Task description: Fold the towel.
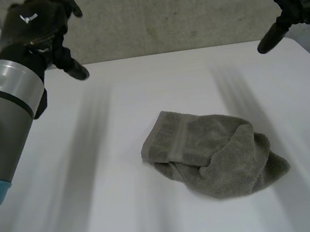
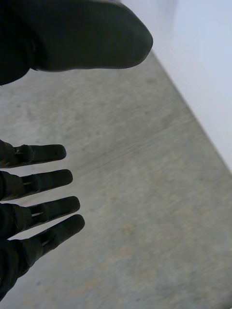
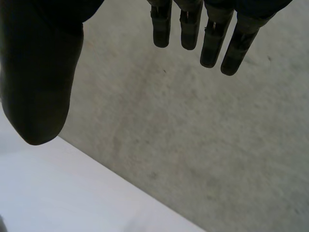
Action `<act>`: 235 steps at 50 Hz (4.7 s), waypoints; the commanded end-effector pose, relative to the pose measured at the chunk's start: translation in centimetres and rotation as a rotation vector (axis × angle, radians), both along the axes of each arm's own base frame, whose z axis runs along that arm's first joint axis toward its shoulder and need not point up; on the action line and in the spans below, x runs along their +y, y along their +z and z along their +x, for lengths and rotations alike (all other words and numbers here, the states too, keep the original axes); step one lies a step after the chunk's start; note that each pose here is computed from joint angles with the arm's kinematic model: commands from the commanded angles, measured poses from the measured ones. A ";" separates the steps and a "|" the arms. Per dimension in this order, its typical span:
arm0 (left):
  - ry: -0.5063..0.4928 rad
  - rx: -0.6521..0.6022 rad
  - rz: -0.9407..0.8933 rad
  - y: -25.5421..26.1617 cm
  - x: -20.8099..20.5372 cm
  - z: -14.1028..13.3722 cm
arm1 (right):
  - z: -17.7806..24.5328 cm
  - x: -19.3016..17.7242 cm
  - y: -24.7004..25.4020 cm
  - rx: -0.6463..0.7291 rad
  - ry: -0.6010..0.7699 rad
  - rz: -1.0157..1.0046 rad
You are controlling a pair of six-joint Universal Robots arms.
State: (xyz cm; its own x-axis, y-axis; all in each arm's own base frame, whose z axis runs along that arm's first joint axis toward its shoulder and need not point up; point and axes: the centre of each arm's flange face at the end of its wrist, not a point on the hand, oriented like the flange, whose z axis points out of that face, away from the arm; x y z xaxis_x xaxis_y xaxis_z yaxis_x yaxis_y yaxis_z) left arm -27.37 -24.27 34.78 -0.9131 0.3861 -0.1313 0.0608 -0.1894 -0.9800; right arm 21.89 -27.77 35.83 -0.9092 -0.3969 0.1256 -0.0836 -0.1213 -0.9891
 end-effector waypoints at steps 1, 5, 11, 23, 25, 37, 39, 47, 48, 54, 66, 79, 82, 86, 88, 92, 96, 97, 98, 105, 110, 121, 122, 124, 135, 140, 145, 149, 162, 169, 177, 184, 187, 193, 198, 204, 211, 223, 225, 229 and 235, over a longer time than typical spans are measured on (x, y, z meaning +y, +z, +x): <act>0.004 -0.053 0.100 -1.9 -0.7 -0.3 | -0.3 -1.2 -1.5 0.024 -0.089 0.047; 0.005 -0.054 0.102 -1.9 -0.8 -0.4 | -0.5 -1.5 -2.0 0.027 -0.104 0.069; 0.007 -0.052 0.098 -1.7 -0.8 -0.3 | -0.6 -1.6 -2.2 0.026 -0.116 0.076; -0.001 -0.055 0.103 -1.9 -0.7 -0.4 | -0.6 -1.5 -2.5 0.036 -0.124 0.088; -0.007 -0.065 0.107 -2.2 -0.6 -0.4 | -0.5 -1.0 -3.1 0.070 -0.104 0.124; -0.184 -0.200 0.281 -12.0 0.4 -5.8 | -1.4 2.9 -11.2 0.444 -0.001 0.366; -0.226 -0.224 0.294 -13.5 0.6 -6.7 | -1.6 3.4 -12.4 0.469 0.010 0.397; -0.392 -0.403 0.304 -19.5 2.1 -9.8 | -1.2 4.8 -17.4 0.481 0.090 0.500; -0.412 -0.438 0.298 -20.3 2.6 -10.3 | -1.1 4.7 -17.9 0.478 0.096 0.500; -0.431 -0.519 0.289 -22.2 3.3 -10.8 | -0.7 4.0 -18.3 0.444 0.086 0.456; -0.174 -0.461 0.220 -15.9 2.1 -7.2 | 1.3 3.6 -16.5 0.358 0.166 0.349; -0.211 -0.481 0.239 -13.2 10.4 0.0 | 3.1 10.5 -14.2 0.515 0.656 0.481; -0.291 -0.499 0.273 -14.2 12.8 1.1 | 2.8 11.3 -14.3 0.591 0.703 0.493; -0.393 -0.512 0.318 -15.1 15.2 1.9 | 2.2 12.8 -13.5 0.706 0.810 0.499; -0.400 -0.511 0.316 -14.9 15.3 2.1 | 2.3 12.6 -13.2 0.697 0.806 0.494; -0.350 -0.477 0.277 -13.4 13.5 2.0 | 2.7 10.7 -12.0 0.596 0.710 0.449; -0.288 -0.440 0.237 -11.8 11.0 2.1 | 2.8 9.4 -10.8 0.510 0.639 0.398; -0.251 -0.419 0.217 -10.9 9.6 2.3 | 2.7 8.9 -10.4 0.481 0.606 0.379; -0.250 -0.419 0.217 -10.9 9.6 2.3 | 2.7 8.9 -10.4 0.481 0.606 0.378; -0.197 -0.367 0.176 -9.1 5.0 1.2 | 0.9 6.4 -10.2 0.368 0.472 0.420; -0.203 -0.344 0.259 -11.1 2.7 0.0 | 0.2 5.7 -10.8 0.330 0.423 0.480; -0.243 -0.410 0.508 -17.3 1.4 -1.6 | -1.1 3.6 -15.1 0.416 0.261 0.601; -0.243 -0.410 0.508 -17.3 1.4 -1.6 | -1.1 3.6 -15.1 0.416 0.261 0.601; -0.239 -0.431 0.561 -18.0 1.6 -1.3 | -1.2 3.1 -16.2 0.441 0.244 0.615; -0.220 -0.442 0.589 -18.1 1.8 -0.7 | -1.4 3.0 -18.2 0.512 0.262 0.639; -0.224 -0.447 0.599 -18.3 1.9 -0.6 | -1.4 3.0 -19.0 0.513 0.261 0.638; -0.225 -0.456 0.614 -18.7 2.2 -0.5 | -1.3 2.9 -19.8 0.514 0.260 0.635; -0.225 -0.459 0.617 -18.8 2.3 -0.4 | -1.4 3.0 -20.2 0.518 0.256 0.644; -0.224 -0.467 0.634 -19.2 2.5 -0.2 | -1.2 3.2 -21.4 0.529 0.263 0.668; -0.219 -0.465 0.633 -19.2 2.6 0.0 | -1.2 3.1 -21.3 0.525 0.262 0.658; -0.208 -0.458 0.624 -18.8 2.5 0.2 | -1.2 3.1 -20.7 0.512 0.250 0.645; -0.205 -0.455 0.616 -18.8 2.4 0.3 | -1.2 3.2 -19.0 0.497 0.243 0.587; -0.168 -0.456 0.610 -18.8 1.9 0.6 | -1.2 3.3 -18.1 0.482 0.234 0.562; -0.105 -0.464 0.600 -18.7 1.3 1.2 | -1.2 3.3 -16.8 0.467 0.220 0.512; -0.092 -0.468 0.605 -18.8 1.2 1.4 | -1.1 3.3 -16.5 0.466 0.221 0.497; -0.091 -0.470 0.609 -18.9 1.3 1.4 | -1.2 3.2 -16.6 0.465 0.218 0.500; -0.095 -0.474 0.620 -19.2 1.3 1.4 | -1.1 3.4 -17.0 0.468 0.224 0.494; -0.109 -0.473 0.623 -19.8 0.8 0.8 | -1.2 3.5 -17.4 0.467 0.221 0.497; -0.114 -0.474 0.626 -19.9 0.8 0.7 | -1.2 3.5 -17.4 0.467 0.221 0.497; -0.124 -0.473 0.620 -20.0 0.7 0.2 | -1.2 3.4 -17.4 0.468 0.217 0.491; -0.144 -0.475 0.611 -20.1 0.8 -0.6 | -1.3 3.3 -17.5 0.469 0.213 0.487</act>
